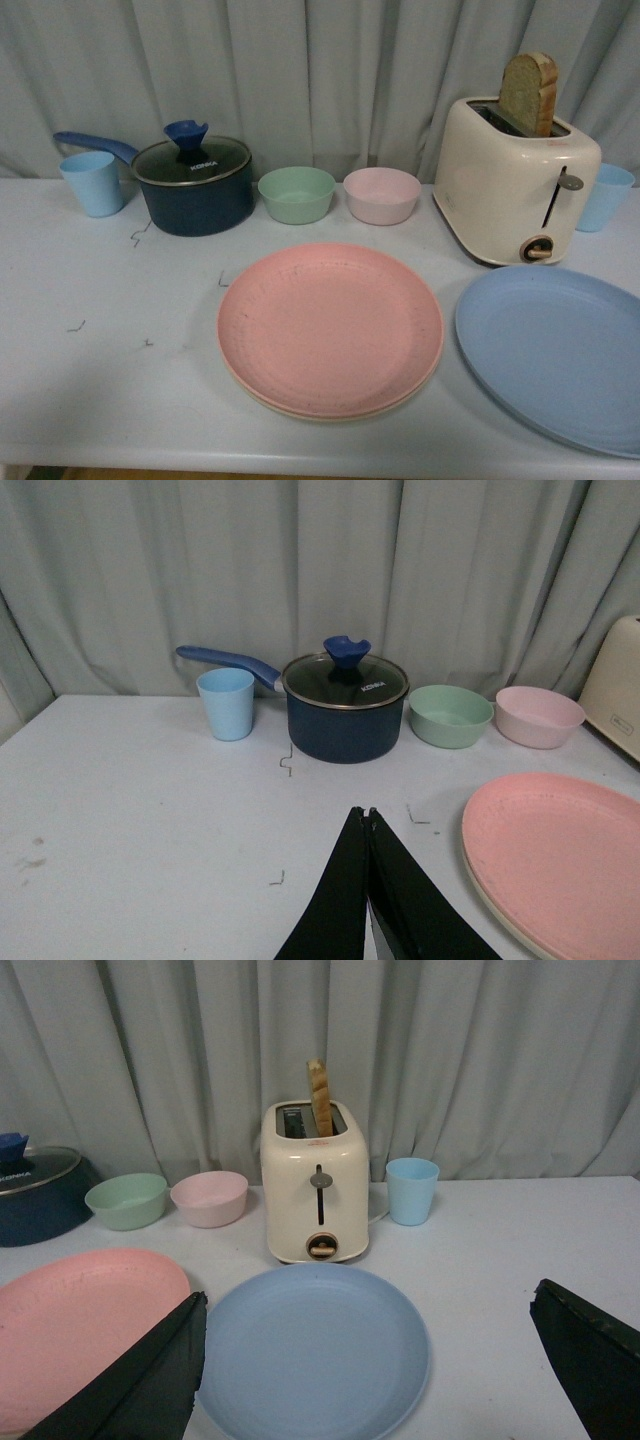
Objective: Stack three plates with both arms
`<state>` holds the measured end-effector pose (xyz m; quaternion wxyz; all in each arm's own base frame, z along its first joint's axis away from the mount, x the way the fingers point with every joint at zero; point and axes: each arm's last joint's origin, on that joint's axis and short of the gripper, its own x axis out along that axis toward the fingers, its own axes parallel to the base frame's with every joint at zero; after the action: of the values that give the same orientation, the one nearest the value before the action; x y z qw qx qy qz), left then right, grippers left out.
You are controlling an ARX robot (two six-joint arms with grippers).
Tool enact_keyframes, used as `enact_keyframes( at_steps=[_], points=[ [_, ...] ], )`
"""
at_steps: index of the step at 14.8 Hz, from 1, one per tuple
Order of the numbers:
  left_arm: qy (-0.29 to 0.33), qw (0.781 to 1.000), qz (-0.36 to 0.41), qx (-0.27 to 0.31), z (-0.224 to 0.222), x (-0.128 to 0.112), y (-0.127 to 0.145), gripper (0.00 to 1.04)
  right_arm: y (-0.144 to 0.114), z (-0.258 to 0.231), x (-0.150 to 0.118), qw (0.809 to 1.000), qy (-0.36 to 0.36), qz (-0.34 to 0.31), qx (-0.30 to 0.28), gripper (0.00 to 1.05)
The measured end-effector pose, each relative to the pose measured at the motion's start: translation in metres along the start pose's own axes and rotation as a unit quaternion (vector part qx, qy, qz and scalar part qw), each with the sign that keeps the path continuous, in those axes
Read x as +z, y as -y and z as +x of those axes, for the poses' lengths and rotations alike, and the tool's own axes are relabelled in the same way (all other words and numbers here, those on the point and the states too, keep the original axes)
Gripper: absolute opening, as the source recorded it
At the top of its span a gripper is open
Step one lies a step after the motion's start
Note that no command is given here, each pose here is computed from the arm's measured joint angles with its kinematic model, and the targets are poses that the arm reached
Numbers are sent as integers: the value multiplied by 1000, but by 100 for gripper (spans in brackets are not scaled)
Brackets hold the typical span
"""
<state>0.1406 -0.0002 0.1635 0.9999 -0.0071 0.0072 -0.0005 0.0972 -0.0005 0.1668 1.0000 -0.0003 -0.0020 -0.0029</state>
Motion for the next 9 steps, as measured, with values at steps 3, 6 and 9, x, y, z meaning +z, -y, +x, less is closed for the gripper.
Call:
enact_keyframes(
  at_steps=[3, 6, 9],
  points=[
    [8, 1000, 0, 0, -9, 4, 0, 2, 0, 0, 0, 1000, 0, 0, 0, 98],
    [11, 1000, 0, 0, -17, 6, 0, 2, 0, 0, 0, 1000, 0, 0, 0, 98],
    [13, 1000, 0, 0, -22, 6, 0, 2, 0, 0, 0, 1000, 0, 0, 0, 98]
  ],
)
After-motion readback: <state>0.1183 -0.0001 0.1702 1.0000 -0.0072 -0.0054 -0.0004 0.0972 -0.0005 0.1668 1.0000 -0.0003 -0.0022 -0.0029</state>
